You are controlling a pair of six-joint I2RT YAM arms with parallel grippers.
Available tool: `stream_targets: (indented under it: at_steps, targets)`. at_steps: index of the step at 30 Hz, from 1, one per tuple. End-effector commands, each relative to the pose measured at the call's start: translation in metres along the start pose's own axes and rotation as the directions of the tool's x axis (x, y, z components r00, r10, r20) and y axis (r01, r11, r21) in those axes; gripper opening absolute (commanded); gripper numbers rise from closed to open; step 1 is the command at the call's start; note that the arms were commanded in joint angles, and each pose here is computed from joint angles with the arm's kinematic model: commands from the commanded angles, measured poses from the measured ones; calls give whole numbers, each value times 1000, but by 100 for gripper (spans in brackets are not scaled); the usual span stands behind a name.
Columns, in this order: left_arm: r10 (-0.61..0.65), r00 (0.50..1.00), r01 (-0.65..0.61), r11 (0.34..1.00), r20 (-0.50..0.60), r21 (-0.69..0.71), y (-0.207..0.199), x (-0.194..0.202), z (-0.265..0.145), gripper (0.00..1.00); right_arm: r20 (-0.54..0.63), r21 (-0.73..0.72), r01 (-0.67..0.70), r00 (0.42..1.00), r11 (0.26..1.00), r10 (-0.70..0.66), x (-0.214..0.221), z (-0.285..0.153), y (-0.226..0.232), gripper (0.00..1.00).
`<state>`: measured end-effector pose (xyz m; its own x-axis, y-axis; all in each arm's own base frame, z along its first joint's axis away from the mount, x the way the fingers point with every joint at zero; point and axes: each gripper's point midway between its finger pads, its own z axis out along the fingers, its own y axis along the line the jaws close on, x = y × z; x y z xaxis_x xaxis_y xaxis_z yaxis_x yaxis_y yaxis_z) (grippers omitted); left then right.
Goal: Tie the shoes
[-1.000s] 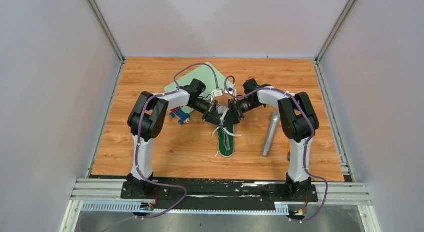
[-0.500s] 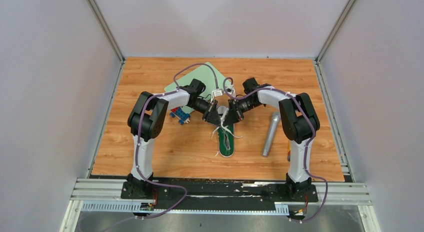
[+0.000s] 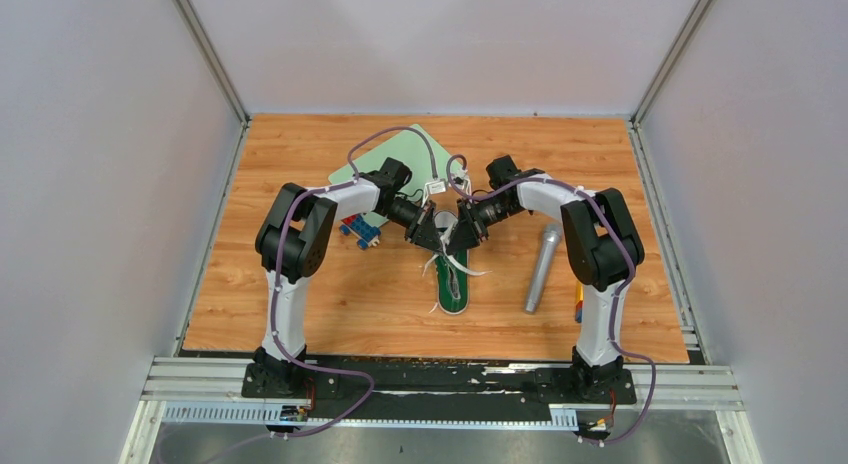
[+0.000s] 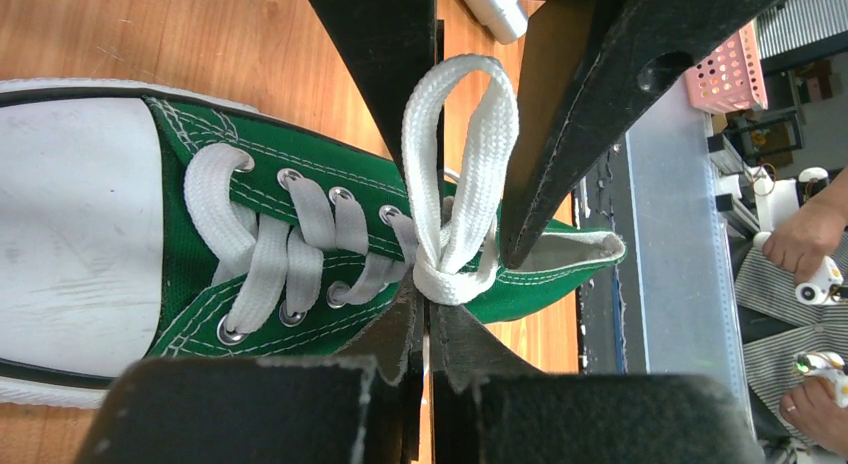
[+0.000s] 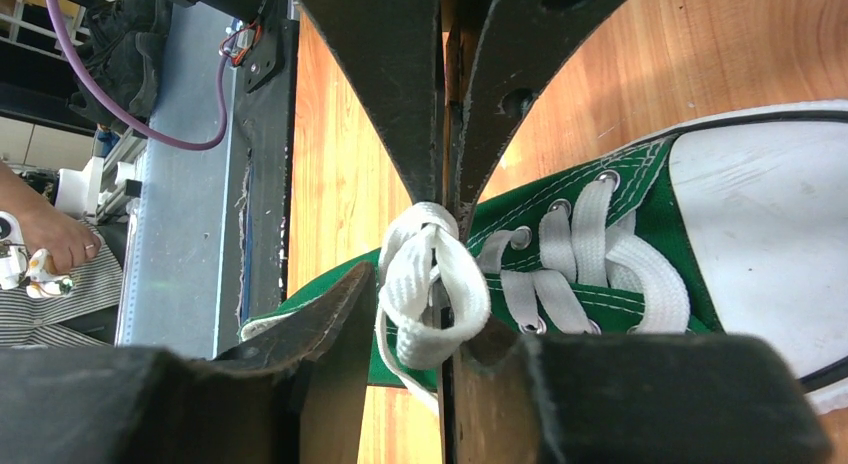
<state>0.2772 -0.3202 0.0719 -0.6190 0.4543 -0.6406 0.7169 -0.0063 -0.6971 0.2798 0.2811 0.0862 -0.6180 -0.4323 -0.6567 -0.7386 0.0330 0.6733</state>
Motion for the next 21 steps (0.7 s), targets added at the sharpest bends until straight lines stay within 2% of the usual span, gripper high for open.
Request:
stream_targets:
  at_steps: [1, 6, 10, 12, 21]
  targets:
    - [40, 999, -40, 998, 5, -40, 4, -10, -5, 0, 14, -33, 66, 998, 997, -65, -10, 4, 16, 30]
    - [31, 1000, -30, 998, 5, -46, 5, -11, -4, 0, 4, -24, 61, 998, 998, -61, -7, 5, 11, 28]
    - [19, 1000, -18, 999, 8, -42, 4, -11, -4, 0, -16, 14, 66, 998, 998, -66, -6, 5, 4, 18]
    - [17, 1000, -16, 999, 9, -44, 5, -12, -4, 0, -22, 28, 69, 997, 997, -68, -5, 4, 1, 16]
    - [7, 1000, -6, 999, 13, -43, 6, -14, -4, 0, -27, 29, 74, 997, 997, -74, -5, 5, 4, 19]
